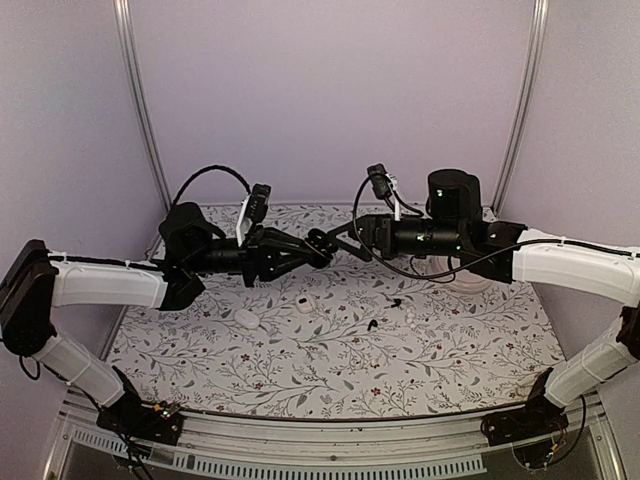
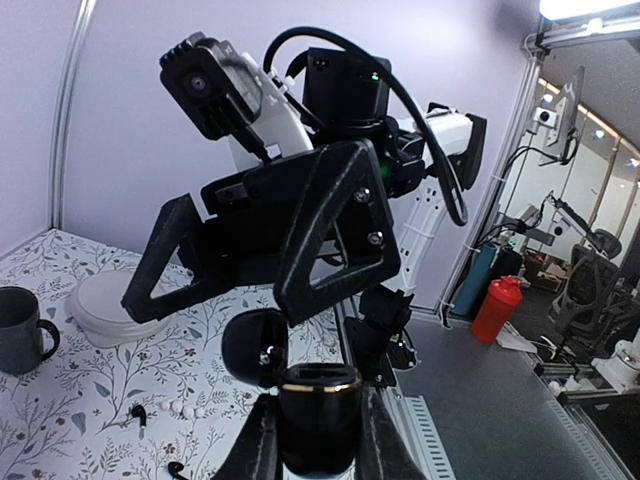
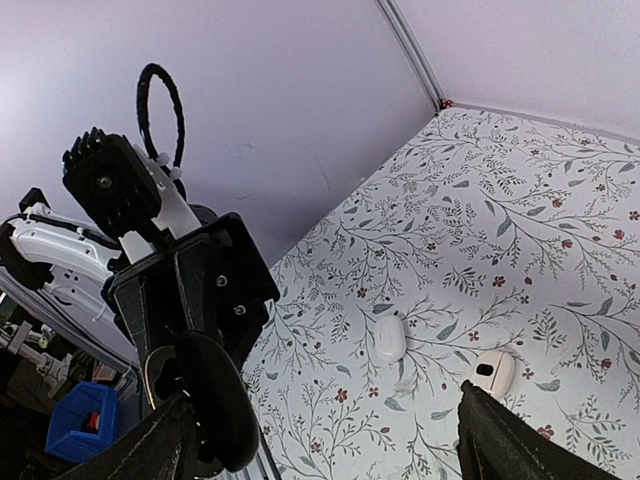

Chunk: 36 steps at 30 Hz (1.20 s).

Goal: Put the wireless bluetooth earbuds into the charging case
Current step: Open the charging case, then pass from the left arm to the right

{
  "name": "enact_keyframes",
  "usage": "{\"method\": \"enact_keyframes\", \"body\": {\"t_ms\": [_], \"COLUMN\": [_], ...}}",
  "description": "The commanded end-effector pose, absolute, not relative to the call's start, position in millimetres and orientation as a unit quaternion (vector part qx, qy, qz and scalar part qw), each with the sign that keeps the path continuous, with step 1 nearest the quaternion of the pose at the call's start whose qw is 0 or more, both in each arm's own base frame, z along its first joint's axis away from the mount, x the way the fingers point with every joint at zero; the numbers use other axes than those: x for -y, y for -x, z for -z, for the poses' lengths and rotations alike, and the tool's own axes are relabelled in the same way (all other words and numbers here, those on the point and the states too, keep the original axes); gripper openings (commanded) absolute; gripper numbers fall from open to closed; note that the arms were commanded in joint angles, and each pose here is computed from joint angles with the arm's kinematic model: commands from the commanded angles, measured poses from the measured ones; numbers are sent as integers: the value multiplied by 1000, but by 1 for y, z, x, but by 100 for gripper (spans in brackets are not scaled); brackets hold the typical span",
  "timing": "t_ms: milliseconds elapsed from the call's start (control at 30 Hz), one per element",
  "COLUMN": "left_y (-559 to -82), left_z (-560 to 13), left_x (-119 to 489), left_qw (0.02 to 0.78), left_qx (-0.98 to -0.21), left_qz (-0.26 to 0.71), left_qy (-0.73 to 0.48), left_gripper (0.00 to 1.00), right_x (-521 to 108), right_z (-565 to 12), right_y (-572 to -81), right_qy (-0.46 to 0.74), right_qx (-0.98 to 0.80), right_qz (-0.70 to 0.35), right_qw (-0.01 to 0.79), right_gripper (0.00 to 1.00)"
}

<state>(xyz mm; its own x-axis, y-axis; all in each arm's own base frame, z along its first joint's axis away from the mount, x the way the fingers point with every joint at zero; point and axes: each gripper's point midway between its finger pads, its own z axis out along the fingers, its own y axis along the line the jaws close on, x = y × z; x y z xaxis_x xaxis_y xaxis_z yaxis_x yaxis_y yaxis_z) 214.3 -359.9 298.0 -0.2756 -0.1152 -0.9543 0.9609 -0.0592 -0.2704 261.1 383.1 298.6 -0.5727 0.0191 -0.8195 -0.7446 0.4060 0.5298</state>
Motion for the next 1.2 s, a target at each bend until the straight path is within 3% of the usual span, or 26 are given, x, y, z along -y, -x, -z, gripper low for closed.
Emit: {"method": "enact_keyframes", "body": {"t_ms": [0,233,1167], "left_y": [-212,-212,-214], "left_z": [-313,-318,-307], "left_x": [362,362,367], "left_qw": [466,471,434], "left_qx": [-505,-498,-512], "left_qz": [603,609,635], "left_qy": [-405,-400,-383], "left_gripper": [0,0,0], "right_x": [-381,-381,-400], "right_z": [-304,-296,-309], "right_y": [-248,-241,-237], "right_qy": [250,221,248], "right_qx": [-733,-740,-704], "right_qz": [-515,-541,-553], "right_qw": [368,332,369], "right_gripper": [88,81,36]}}
